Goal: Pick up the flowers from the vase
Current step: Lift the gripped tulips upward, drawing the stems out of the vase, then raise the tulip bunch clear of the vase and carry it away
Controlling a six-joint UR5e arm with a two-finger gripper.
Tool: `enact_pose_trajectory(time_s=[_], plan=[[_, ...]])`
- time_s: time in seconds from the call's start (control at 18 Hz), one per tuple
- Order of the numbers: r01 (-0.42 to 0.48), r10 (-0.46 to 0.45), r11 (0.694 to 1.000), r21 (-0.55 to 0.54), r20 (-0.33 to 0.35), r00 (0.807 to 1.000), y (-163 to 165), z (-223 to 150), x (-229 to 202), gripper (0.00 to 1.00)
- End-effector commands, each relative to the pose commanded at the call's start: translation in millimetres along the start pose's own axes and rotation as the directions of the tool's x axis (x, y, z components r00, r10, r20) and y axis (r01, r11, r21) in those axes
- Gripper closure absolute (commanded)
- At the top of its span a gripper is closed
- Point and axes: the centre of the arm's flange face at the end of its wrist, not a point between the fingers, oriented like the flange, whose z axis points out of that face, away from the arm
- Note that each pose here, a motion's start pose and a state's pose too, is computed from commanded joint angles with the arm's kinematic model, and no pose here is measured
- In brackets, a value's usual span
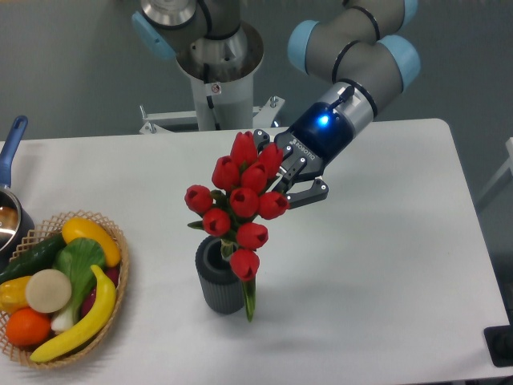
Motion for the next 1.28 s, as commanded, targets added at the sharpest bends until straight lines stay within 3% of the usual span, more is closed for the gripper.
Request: enact_pose_trajectory(time_s=[0.89,1.28], plan=[[0.01,-0.01,1.0,0.01,0.022,1.0,-46.9,-12.8,-0.9,0.69],[0.016,-0.018,1.0,0.026,0.089,0.996,-48.0,-52.2,-17.9,0.69]])
